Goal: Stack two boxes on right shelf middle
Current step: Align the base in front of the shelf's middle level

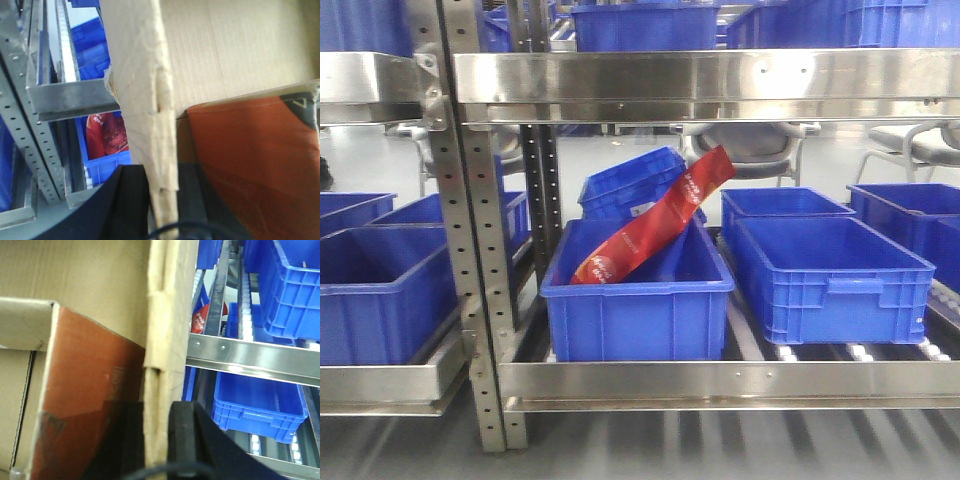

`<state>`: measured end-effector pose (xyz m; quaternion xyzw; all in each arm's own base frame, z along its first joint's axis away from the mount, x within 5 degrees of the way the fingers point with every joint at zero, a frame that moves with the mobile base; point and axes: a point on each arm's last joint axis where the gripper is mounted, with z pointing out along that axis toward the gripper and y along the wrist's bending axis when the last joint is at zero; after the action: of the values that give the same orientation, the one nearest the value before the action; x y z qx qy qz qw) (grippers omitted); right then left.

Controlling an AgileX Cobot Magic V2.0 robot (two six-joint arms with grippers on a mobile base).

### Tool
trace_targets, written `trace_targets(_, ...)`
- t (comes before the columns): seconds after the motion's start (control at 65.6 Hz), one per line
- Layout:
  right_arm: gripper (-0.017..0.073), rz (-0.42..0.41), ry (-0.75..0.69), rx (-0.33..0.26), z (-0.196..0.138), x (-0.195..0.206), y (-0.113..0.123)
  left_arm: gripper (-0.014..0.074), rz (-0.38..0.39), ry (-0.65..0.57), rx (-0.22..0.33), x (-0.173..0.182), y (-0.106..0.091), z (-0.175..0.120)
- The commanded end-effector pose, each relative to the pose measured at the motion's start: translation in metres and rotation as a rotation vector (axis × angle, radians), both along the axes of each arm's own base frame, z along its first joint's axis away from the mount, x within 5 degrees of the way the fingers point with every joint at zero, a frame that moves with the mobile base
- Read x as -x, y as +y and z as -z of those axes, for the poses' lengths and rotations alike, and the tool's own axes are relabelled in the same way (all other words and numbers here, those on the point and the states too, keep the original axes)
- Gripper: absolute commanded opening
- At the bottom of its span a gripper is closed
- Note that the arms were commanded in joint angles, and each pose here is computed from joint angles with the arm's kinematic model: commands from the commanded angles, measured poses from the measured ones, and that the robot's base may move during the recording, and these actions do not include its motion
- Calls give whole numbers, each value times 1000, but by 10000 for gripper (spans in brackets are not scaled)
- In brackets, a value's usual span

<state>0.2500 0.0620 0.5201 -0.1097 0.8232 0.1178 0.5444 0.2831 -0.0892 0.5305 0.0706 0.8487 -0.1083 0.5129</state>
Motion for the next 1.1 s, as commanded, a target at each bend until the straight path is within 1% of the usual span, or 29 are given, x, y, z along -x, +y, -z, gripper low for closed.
trace_targets(0.0, -153, 46, -94, 32, -13, 5, -8, -111, -45, -83, -52, 2, 9, -10)
trace_targets(1.082, -153, 46, -94, 32, -13, 5, -8, -111, -45, -83, -52, 2, 9, -10)
